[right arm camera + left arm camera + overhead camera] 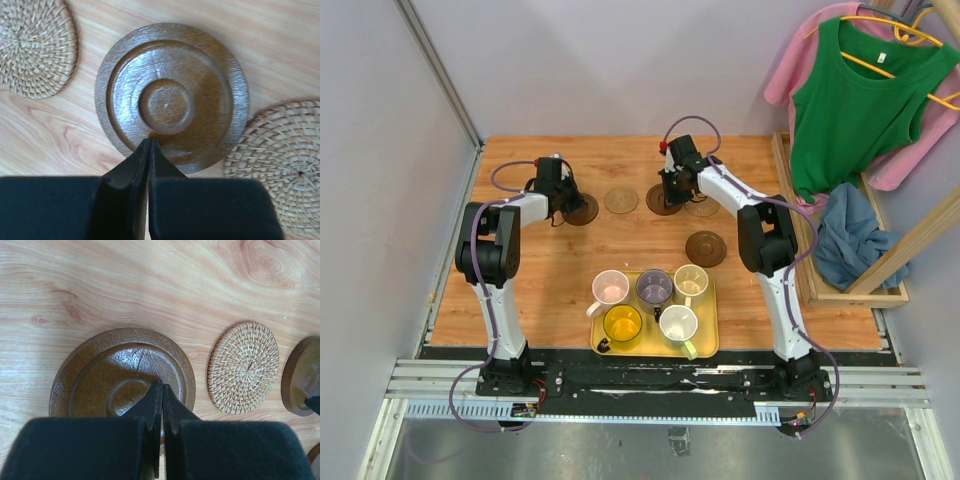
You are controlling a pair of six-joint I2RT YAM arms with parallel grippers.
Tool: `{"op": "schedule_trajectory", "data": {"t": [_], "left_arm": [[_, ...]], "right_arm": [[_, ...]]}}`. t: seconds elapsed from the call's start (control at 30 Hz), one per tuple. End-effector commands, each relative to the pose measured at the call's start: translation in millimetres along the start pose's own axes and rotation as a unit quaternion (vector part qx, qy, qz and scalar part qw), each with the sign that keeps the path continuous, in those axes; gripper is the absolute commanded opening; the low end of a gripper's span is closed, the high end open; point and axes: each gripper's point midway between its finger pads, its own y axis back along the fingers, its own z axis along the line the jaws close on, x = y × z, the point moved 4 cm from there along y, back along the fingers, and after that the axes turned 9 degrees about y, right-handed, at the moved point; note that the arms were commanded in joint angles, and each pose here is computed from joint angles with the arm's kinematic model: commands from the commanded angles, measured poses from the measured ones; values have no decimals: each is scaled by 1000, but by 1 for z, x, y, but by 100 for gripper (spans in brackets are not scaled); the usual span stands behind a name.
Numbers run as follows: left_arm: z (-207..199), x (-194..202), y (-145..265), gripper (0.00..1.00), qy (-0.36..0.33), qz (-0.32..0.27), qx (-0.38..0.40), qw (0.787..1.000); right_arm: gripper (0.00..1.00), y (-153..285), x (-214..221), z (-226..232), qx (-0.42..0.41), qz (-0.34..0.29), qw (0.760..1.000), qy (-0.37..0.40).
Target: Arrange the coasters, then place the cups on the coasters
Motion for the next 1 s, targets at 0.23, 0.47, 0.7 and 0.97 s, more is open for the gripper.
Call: {"op": "schedule_trajectory", "data": {"t": [0.23,0.47,0.7,0.97], "left_arm": [[10,8,-7,1,1,12,-5,1000],[8,6,-4,1,-1,7,-3,1000],[3,0,1,1,-6,-3,3,1000],[-19,-15,19,0,-9,-21,37,999]], "right_arm": [[1,-14,25,28,-42,58,997,16],[1,-14,16,35,-43,51,997,32],[1,-6,1,36,-41,33,998,40],[1,44,-30,30,4,-25,998,65]]}}
